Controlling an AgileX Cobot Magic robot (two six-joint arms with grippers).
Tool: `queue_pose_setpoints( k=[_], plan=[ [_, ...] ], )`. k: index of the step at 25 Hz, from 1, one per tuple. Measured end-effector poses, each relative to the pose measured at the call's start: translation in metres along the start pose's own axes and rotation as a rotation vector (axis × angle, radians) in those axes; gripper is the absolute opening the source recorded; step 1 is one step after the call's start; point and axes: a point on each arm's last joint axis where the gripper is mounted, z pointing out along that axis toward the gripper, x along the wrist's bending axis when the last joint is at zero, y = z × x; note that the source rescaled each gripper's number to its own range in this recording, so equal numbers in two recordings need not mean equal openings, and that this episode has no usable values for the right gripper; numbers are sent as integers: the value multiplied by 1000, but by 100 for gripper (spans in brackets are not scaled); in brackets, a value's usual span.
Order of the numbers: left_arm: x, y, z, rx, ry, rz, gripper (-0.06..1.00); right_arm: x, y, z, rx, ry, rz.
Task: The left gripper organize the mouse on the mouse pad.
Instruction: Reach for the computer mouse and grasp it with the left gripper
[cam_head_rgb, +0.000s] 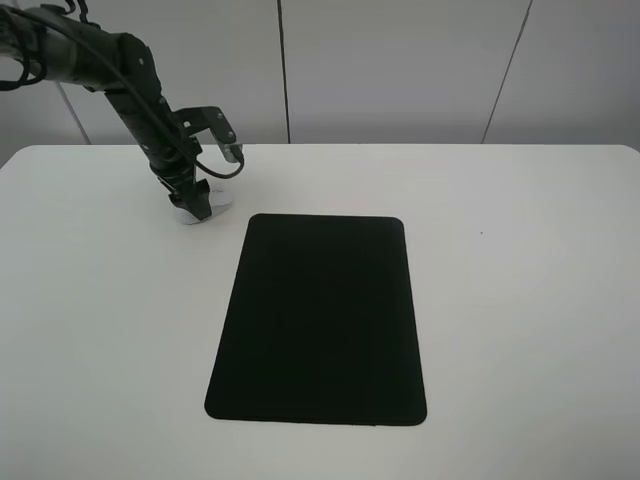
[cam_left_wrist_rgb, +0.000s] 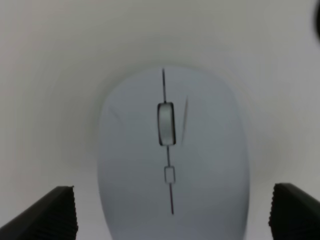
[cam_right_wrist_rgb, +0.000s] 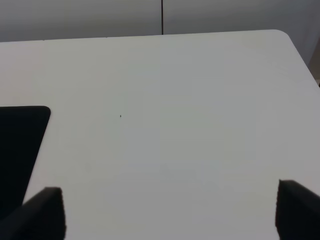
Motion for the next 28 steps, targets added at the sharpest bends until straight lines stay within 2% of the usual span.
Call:
queue_pose_setpoints(
  k=[17, 19, 20, 21, 22, 23, 28],
  plan=[
    [1, -1, 14, -8, 2, -12, 98, 0, 0, 0, 0, 0, 0],
    [1, -1, 15, -8, 0, -14, 88, 0, 0, 0, 0, 0, 0],
    [1, -1, 15, -8, -1, -15, 73, 0, 0, 0, 0, 0, 0],
    [1, -1, 15, -9, -1, -16, 49, 0, 0, 0, 0, 0, 0],
    [1, -1, 15, -11, -2, -18, 15, 0, 0, 0, 0, 0, 0],
    [1, 0, 15, -12, -1, -18, 0, 0, 0, 0, 0, 0, 0],
    [1, 0, 16, -12, 0, -17, 1, 0, 0, 0, 0, 0, 0]
  ],
)
